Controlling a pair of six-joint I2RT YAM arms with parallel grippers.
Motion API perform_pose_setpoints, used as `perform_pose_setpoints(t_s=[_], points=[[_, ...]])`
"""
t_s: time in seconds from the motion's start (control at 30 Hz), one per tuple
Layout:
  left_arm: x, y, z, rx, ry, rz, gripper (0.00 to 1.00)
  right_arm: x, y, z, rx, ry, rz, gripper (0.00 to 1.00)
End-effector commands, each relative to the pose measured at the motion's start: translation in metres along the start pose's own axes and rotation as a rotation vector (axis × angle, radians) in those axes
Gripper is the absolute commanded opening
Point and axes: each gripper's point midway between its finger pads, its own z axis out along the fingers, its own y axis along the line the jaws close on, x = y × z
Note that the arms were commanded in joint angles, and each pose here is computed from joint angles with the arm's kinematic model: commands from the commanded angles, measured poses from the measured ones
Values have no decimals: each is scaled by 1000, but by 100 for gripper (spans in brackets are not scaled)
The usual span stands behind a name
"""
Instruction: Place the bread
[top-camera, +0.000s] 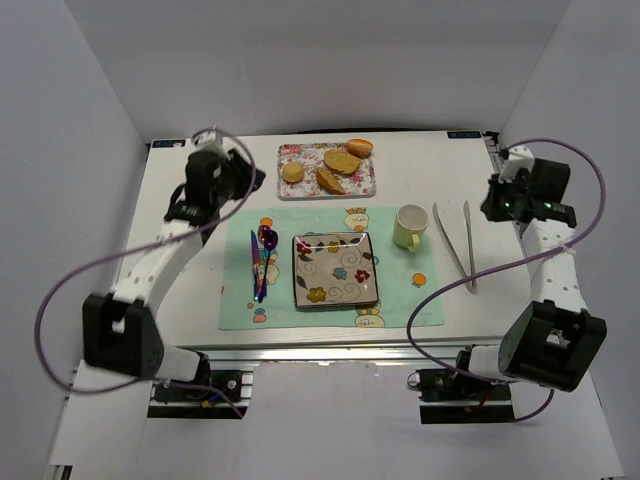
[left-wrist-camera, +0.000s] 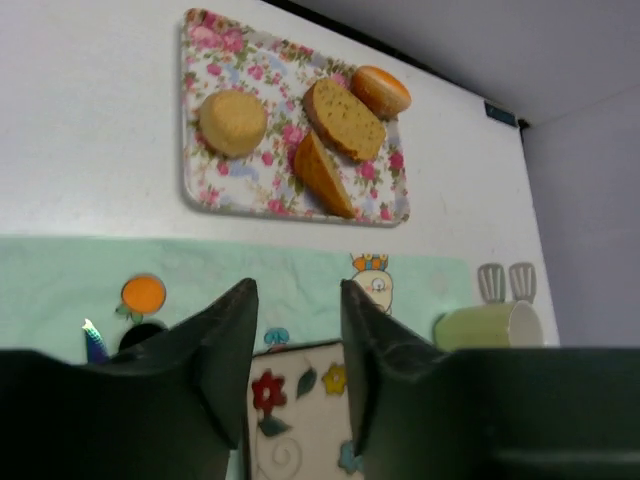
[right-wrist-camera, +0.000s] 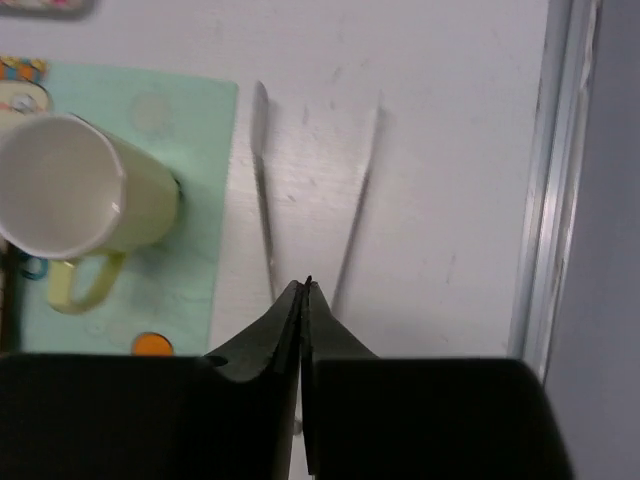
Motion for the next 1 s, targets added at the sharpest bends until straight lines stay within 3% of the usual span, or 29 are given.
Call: perform_pose_setpoints(t_s=[0.0, 0.03, 0.07, 0.13, 0.17, 0.27, 0.37, 0.53, 0.8, 0.97], points=[[17, 24, -38, -47, -49, 44, 26, 40, -8, 6, -115, 51, -90, 0], [11, 20, -52, -39, -82, 36, 2, 49, -15, 9, -105, 72, -85, 0], [20, 33, -57, -80, -84, 28, 0, 65, -16, 13, -103, 103, -88, 2], [20, 34, -71, -82, -108, 16, 0, 82, -21, 19, -92, 137, -117, 31], [22, 36, -75, -88, -110, 12, 13, 96, -22, 22, -87, 172, -112, 46], [32, 49, -87, -127, -115, -15, 64, 114, -25, 28, -70, 217, -92, 67], [46, 61, -95, -157, -103, -29, 70, 126, -27, 35, -55, 239, -77, 89], [56, 66, -99, -167, -74, -22, 71, 141, -36, 48, -9, 298, -67, 89], [60, 69, -96, -177, -62, -23, 71, 152, -12, 73, -157, 330, -21, 86], [63, 71, -94, -180, -55, -28, 71, 163, -12, 93, -138, 367, -24, 85]])
